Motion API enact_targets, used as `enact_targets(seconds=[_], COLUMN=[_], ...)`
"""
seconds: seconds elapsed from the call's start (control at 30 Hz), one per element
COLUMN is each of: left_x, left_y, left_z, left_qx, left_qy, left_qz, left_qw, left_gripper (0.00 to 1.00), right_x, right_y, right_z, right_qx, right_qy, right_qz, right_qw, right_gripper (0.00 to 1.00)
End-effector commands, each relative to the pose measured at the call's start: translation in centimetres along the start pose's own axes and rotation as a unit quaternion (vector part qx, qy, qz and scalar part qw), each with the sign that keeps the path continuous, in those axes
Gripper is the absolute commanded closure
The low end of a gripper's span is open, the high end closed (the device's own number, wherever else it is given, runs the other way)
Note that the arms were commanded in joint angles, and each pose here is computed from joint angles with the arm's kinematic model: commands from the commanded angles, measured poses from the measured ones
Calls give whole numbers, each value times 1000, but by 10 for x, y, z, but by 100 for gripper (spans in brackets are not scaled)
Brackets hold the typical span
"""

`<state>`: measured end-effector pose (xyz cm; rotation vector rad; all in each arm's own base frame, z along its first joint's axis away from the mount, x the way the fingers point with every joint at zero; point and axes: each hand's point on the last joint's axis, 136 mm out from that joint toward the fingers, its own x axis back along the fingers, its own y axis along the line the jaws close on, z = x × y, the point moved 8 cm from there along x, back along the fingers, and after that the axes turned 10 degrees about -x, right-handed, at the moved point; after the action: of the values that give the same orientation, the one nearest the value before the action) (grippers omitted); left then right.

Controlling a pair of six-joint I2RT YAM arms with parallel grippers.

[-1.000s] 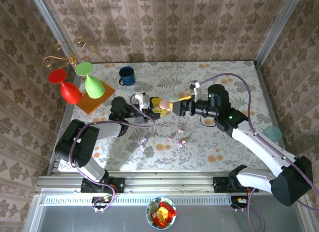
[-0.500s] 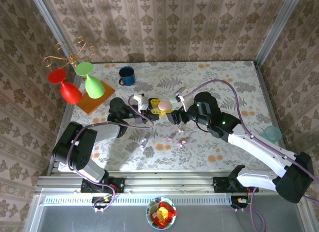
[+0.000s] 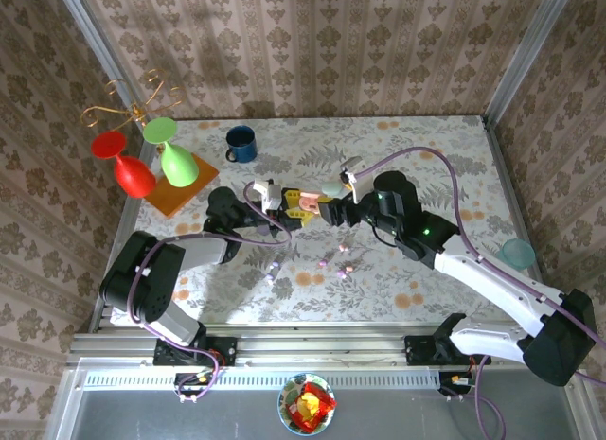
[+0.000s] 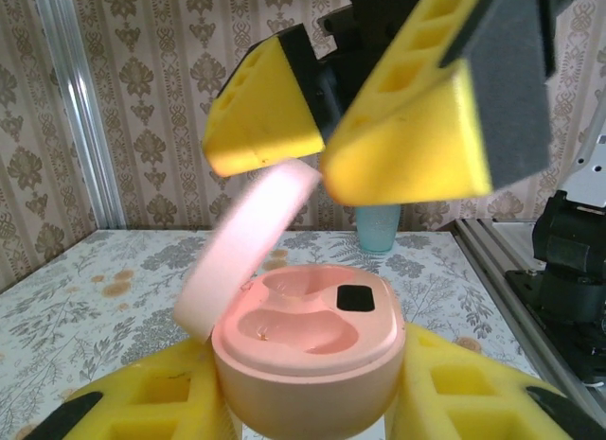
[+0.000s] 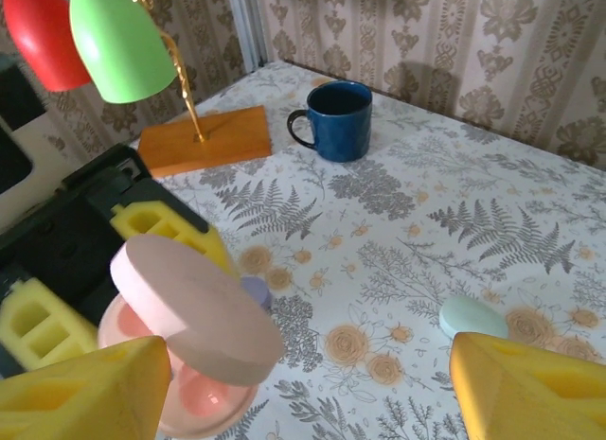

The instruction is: Insert the wireless bluetooth earbuds into the charging case

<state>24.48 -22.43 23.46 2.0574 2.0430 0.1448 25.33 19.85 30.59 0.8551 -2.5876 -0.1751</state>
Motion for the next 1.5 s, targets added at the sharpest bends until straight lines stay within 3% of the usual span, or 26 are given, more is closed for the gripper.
enact_targets(seconds=[0.0, 0.23, 0.5, 0.7, 0.8, 0.97, 1.27, 1.47], left_x=[1, 2, 11, 25, 29, 40, 84, 98], left_y=[-7, -8, -1, 8, 10, 15, 32, 36], left_z=[-13, -14, -6, -3, -4, -3, 1, -2], left_qx=[-34, -32, -35, -41, -44, -40, -44, -55], left_qy=[-16, -16, -5, 5, 6, 13, 36, 41], left_qz=[27, 26, -12, -64, -75, -113, -194, -231], left_qw=[999, 999, 999, 997, 996, 993, 979, 971], left_gripper=[69, 69, 69, 69, 69, 70, 70, 70], right_x=[0, -4, 20, 33, 32, 24, 0, -21], right_y=[-7, -9, -4, -42, -59, -67, -61, -47], right_z=[-9, -14, -7, 23, 45, 77, 110, 121], right_qx=[-18, -35, -40, -147, -208, -226, -105, -19], right_qy=[-18, -14, -39, -41, -10, 78, 200, 253], right_qz=[26, 22, -48, -5, 32, 97, 220, 288], right_qw=[999, 999, 997, 988, 978, 966, 949, 923], right_gripper=[22, 22, 22, 22, 24, 26, 26, 26])
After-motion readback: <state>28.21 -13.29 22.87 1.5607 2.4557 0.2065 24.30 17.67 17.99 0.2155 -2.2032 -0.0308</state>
